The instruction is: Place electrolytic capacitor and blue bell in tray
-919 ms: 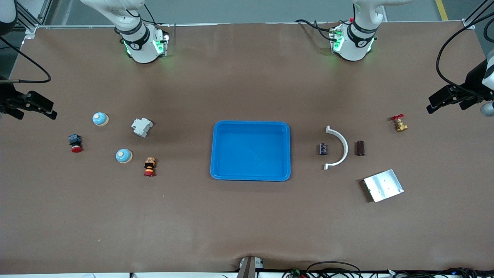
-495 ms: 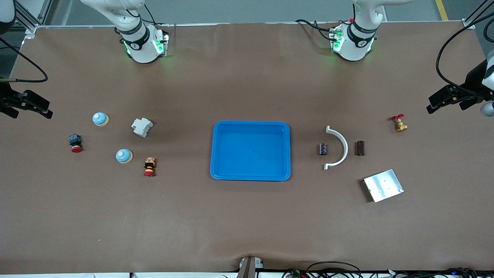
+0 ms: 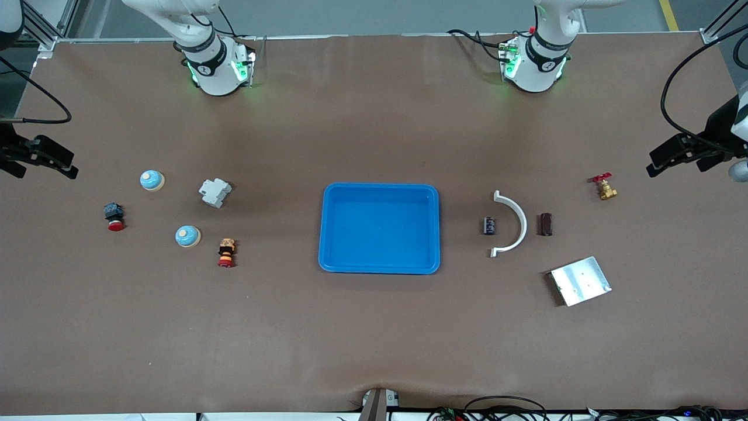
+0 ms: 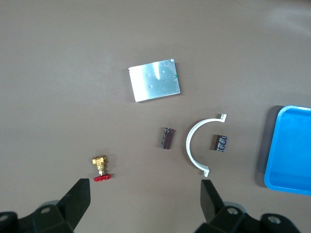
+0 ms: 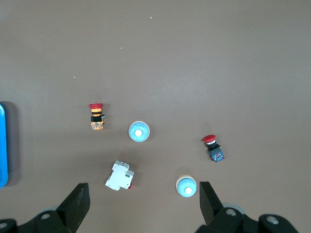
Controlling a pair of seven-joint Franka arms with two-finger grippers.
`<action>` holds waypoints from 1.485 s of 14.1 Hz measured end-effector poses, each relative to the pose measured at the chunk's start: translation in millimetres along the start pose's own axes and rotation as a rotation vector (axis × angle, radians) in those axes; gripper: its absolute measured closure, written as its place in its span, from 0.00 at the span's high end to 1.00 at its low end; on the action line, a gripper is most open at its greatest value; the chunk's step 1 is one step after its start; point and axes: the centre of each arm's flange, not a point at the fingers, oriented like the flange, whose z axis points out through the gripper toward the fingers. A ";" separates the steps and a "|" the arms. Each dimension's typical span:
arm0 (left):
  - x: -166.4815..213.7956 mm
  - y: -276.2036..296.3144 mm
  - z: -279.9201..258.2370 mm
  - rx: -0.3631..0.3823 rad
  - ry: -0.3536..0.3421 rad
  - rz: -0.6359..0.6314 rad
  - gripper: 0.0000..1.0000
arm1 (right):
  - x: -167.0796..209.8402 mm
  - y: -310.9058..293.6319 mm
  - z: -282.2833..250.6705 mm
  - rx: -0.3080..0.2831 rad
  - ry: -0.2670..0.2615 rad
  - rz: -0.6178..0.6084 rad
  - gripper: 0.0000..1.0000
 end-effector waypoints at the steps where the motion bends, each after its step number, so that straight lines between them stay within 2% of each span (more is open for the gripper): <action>1: 2.1 0.0 3.8 0.001 -0.007 -0.001 1.00 | -0.2 0.0 1.2 0.000 -0.002 0.000 1.00; 5: 8.4 -0.1 27.8 0.007 -0.065 -0.003 1.00 | -3.5 -0.2 8.6 0.000 -0.007 0.000 1.00; 8: 9.8 3.5 55.6 0.016 -0.151 0.003 1.00 | -12.1 -0.9 13.7 -0.002 0.001 0.000 1.00; 12: 21.7 11.7 111.9 0.025 -0.239 0.015 1.00 | -21.3 10.3 31.1 -0.003 -0.016 -0.005 1.00; 17: 31.3 38.9 191.3 0.030 -0.265 0.060 1.00 | -33.3 30.0 67.9 -0.003 -0.033 -0.077 1.00; 21: 32.6 51.7 245.1 0.017 -0.199 0.080 1.00 | -50.2 59.6 108.7 0.000 -0.044 -0.166 1.00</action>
